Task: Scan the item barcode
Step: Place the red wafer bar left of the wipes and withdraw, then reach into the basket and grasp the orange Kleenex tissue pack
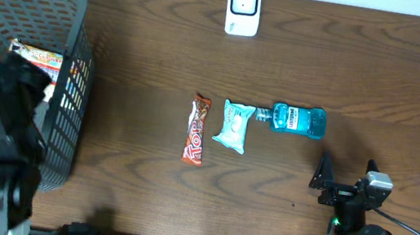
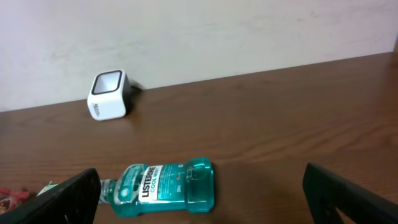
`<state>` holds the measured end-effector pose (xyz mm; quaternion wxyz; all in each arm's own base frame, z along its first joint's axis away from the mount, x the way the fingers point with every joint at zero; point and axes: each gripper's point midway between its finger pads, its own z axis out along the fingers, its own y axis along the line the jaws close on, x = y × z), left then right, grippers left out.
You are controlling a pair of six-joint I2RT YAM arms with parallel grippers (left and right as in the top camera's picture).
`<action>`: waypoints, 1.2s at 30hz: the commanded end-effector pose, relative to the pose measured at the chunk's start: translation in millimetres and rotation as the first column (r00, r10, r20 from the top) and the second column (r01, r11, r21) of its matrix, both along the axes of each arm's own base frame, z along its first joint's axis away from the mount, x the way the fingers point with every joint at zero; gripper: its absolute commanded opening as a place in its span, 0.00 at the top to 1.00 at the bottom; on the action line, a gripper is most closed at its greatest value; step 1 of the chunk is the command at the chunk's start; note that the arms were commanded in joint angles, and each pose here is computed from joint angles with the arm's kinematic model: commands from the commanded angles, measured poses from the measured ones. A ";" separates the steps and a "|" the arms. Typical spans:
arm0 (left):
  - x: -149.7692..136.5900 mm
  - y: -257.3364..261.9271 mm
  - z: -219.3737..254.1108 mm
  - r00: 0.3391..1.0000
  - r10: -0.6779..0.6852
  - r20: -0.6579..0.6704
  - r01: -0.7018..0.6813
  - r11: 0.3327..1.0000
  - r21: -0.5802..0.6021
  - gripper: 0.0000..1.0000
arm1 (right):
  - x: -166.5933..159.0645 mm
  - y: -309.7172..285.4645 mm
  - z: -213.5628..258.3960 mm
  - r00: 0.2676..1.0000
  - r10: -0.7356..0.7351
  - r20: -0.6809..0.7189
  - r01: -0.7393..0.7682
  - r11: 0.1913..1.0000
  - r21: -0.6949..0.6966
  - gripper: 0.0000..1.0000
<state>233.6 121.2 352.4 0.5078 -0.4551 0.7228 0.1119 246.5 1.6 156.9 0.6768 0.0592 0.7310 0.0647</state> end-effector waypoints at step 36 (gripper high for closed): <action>69.0 121.3 -332.5 0.735 0.343 -0.584 -0.629 0.667 -0.400 0.16 | -0.1 0.1 -1.1 1.000 0.000 -0.003 0.000 1.000 -0.012 0.01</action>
